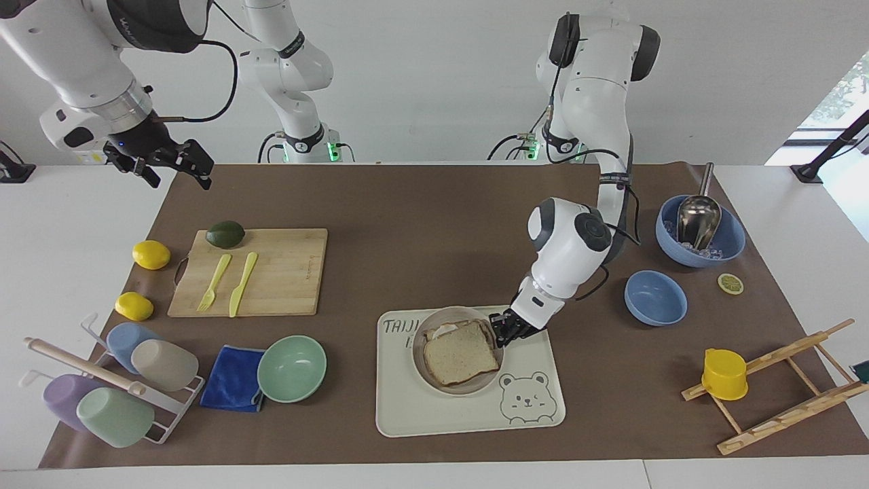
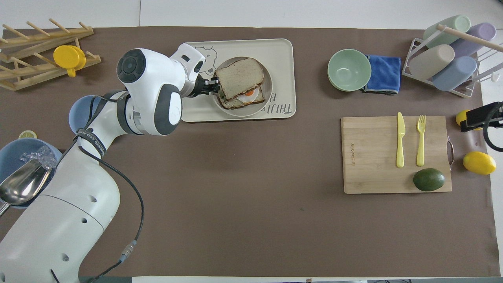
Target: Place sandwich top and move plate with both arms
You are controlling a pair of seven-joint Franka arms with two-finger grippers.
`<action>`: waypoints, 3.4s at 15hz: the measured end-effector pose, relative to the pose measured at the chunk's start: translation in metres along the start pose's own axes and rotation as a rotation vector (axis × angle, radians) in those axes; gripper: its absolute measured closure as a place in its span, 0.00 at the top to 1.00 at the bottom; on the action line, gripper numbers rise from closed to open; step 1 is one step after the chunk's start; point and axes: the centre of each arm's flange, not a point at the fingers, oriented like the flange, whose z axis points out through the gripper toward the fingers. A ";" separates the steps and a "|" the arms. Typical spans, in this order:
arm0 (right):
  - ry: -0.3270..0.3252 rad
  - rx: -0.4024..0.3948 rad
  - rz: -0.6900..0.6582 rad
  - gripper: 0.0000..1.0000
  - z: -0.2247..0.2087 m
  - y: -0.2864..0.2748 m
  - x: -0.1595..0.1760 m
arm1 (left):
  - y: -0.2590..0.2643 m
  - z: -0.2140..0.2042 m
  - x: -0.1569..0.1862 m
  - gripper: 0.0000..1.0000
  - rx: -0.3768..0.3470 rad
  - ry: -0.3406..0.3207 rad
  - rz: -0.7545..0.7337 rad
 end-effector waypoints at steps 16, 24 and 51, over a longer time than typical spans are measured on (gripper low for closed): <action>0.000 0.000 -0.002 1.00 0.000 -0.001 0.000 | -0.027 -0.147 0.007 1.00 0.017 -0.122 -0.025; 0.036 0.000 0.002 1.00 -0.015 0.000 -0.002 | -0.101 -0.301 -0.008 1.00 0.181 -0.103 -0.068; 0.033 0.000 0.008 1.00 -0.014 0.003 -0.002 | -0.127 -0.383 -0.069 1.00 0.305 -0.156 0.104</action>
